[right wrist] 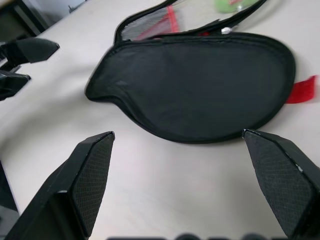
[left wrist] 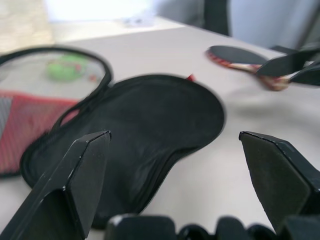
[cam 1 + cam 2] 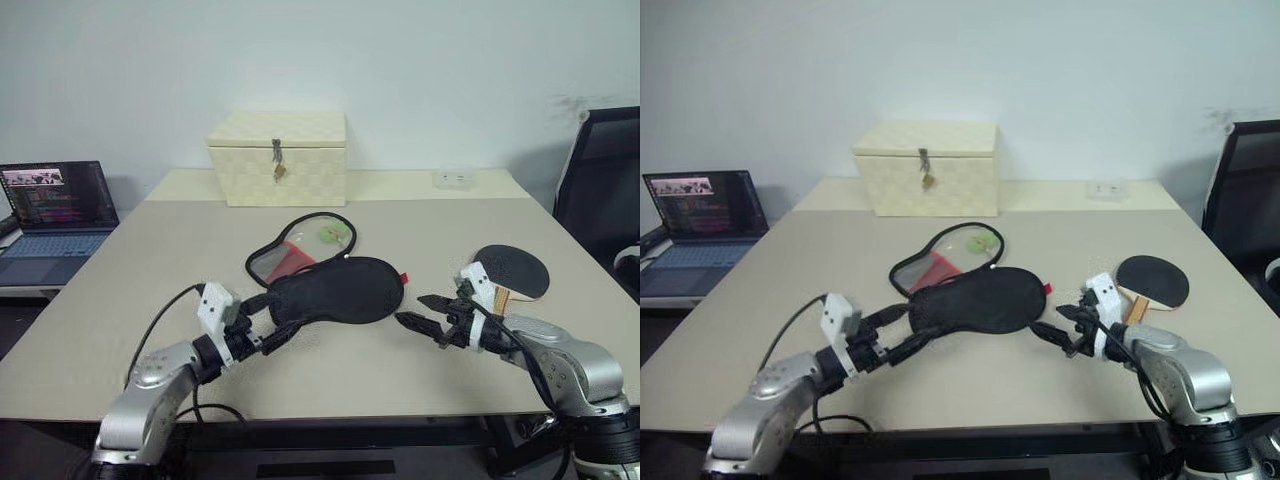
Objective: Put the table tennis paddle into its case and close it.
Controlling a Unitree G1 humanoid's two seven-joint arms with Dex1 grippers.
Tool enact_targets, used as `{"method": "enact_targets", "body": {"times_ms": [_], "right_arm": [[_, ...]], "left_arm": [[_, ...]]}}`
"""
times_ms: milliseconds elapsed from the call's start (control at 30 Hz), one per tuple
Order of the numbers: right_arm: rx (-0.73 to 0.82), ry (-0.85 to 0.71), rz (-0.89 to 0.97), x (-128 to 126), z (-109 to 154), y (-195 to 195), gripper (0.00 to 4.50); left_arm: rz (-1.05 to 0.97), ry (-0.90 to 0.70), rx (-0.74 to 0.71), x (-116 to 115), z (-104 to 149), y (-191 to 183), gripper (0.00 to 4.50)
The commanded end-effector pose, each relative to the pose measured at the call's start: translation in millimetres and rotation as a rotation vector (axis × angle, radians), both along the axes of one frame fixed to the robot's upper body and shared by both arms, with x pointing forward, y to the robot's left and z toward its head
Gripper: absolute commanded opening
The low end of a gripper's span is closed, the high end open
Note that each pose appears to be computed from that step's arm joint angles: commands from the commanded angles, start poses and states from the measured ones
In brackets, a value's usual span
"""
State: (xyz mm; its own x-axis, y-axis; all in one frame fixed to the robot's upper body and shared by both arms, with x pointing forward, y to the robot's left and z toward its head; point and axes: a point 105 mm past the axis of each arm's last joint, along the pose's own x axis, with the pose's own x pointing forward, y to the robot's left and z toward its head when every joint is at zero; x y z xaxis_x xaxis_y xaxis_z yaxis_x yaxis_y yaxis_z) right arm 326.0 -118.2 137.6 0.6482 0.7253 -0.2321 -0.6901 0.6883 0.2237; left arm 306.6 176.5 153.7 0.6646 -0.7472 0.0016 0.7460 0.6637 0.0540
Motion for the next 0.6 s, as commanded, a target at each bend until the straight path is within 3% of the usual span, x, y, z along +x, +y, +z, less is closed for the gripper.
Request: {"method": "enact_targets", "body": {"times_ms": [33, 367, 600], "right_arm": [[-0.024, 0.017, -0.067, 9.6, -1.6, 3.7, 4.50], [-0.025, 0.059, -0.271, 42.5, -11.1, -3.0, 4.50], [-0.021, 0.094, -0.246, 48.7, -19.2, 20.0, 4.50]], "left_arm": [[-0.086, -0.007, -0.016, -5.8, 23.5, 5.9, 4.47], [-0.215, 0.075, 0.106, -15.6, 33.0, 22.5, 4.47], [-0.209, 0.091, 0.127, -23.2, 30.2, 26.7, 4.47]]}}
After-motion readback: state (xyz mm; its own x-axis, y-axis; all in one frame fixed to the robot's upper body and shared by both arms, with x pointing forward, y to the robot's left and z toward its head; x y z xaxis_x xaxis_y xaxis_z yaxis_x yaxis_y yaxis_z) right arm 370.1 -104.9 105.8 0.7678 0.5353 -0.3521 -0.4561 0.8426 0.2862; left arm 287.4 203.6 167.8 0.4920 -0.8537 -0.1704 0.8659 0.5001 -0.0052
